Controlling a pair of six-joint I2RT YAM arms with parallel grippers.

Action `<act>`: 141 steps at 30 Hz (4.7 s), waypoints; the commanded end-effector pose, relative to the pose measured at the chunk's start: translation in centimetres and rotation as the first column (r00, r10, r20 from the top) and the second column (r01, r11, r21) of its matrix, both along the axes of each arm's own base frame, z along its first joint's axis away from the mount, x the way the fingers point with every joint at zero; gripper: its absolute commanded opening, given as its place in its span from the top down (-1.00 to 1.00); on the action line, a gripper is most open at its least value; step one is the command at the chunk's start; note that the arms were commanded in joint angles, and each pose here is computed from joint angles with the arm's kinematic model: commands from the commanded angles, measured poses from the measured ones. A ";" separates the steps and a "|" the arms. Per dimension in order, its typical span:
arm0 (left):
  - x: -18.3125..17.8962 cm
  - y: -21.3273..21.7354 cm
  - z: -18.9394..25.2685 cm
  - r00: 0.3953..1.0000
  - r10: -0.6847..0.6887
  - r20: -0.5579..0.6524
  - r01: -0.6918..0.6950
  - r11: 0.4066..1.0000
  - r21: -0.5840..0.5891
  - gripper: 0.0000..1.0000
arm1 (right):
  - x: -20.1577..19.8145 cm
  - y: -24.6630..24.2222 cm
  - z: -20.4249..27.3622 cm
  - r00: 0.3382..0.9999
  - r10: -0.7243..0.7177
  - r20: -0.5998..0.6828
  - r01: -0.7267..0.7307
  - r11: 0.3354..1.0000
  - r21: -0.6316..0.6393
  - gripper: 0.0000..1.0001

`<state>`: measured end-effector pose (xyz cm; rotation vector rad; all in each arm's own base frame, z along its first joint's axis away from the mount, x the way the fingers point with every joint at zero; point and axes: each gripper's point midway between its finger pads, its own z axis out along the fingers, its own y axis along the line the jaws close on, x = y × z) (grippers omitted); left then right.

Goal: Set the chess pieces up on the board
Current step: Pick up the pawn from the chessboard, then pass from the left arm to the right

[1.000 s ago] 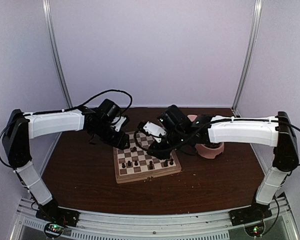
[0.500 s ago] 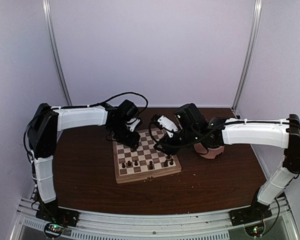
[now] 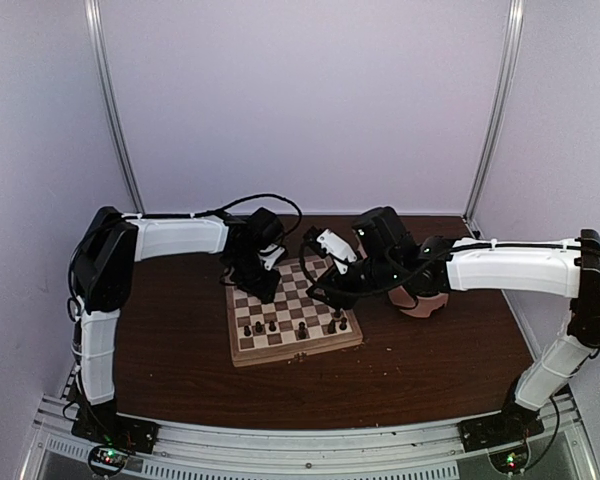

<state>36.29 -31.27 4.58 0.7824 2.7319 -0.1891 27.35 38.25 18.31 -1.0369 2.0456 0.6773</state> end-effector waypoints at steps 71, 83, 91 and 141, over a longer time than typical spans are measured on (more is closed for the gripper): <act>-3.4 -4.0 19.3 0.854 0.329 -0.402 -0.475 0.183 -0.860 0.66 | 4.5 6.0 5.1 0.987 -0.146 0.067 0.103 0.896 0.431 0.23; -3.4 -4.4 18.9 0.854 0.309 -0.418 -0.485 0.183 -0.855 0.66 | 5.1 5.8 5.4 0.977 -0.191 0.090 0.133 0.889 0.439 0.38; -3.4 -4.5 18.8 0.854 0.303 -0.424 -0.487 0.176 -0.856 0.66 | 5.3 5.8 5.6 0.975 -0.195 0.106 0.130 0.889 0.439 0.35; -2.5 1.5 19.9 0.908 0.401 -0.119 -0.280 0.371 -0.886 -0.50 | 2.6 0.8 3.0 0.977 -0.175 -0.122 0.188 0.976 0.107 1.00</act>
